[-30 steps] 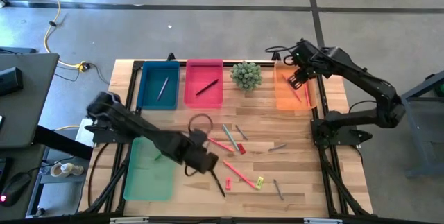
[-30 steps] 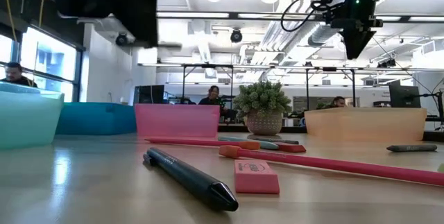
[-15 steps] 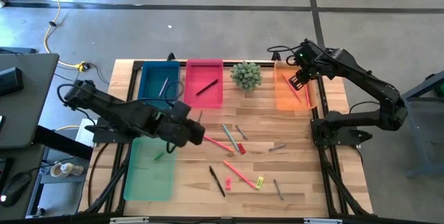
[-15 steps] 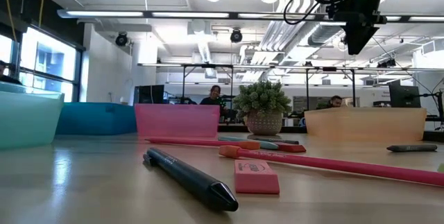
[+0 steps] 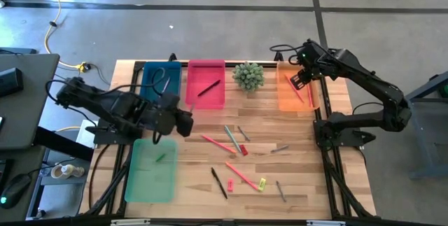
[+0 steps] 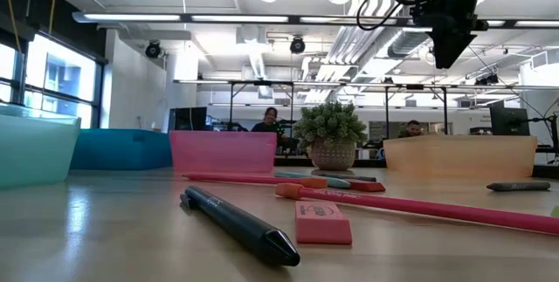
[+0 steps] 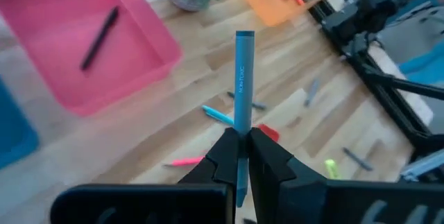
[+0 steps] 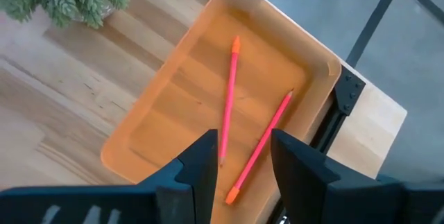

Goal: Sort crayons/erasers/pens/pencils in bins
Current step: Put the gray crayon into the blue bin

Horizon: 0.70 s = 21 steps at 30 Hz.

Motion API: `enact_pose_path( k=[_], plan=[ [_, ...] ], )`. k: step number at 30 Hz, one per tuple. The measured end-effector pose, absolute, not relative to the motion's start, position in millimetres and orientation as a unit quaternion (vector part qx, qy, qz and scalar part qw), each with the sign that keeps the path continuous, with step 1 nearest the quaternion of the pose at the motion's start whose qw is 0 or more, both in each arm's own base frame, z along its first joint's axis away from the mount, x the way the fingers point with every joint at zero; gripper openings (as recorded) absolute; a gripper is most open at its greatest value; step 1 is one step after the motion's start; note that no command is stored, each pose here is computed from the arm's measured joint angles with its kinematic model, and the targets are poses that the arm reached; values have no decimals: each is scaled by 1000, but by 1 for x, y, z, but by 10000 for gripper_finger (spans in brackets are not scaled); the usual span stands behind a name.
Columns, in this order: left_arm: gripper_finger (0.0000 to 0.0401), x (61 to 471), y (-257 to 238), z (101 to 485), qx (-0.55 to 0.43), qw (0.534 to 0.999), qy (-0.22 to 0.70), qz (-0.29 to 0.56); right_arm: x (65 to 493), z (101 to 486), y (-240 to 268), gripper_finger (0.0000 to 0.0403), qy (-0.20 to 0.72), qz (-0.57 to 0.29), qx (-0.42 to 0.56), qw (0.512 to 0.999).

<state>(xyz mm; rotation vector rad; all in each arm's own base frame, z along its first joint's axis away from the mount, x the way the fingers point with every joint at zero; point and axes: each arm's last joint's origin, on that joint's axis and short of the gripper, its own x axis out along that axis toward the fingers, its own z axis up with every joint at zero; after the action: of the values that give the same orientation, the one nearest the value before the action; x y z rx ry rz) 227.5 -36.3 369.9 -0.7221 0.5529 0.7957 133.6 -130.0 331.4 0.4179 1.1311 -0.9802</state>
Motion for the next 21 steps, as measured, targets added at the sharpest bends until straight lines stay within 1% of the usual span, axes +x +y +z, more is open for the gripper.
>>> enact_pose_path(
  k=[5, 11, 16, 21],
  plan=[
    [3, 222, -18, 360, -332, 811, 284, 388, 134, 332, -130, 124, 506, -447, 195, 712],
    [3, 210, 3, 338, -343, 792, 317, 393, 134, 332, -130, 124, 488, -465, 220, 705],
    [3, 203, 19, 327, -363, 803, 303, 363, 135, 332, -131, 124, 469, -472, 245, 706],
    [3, 198, 35, 318, -379, 814, 290, 331, 141, 334, -133, 124, 432, -460, 278, 724]
  ],
)
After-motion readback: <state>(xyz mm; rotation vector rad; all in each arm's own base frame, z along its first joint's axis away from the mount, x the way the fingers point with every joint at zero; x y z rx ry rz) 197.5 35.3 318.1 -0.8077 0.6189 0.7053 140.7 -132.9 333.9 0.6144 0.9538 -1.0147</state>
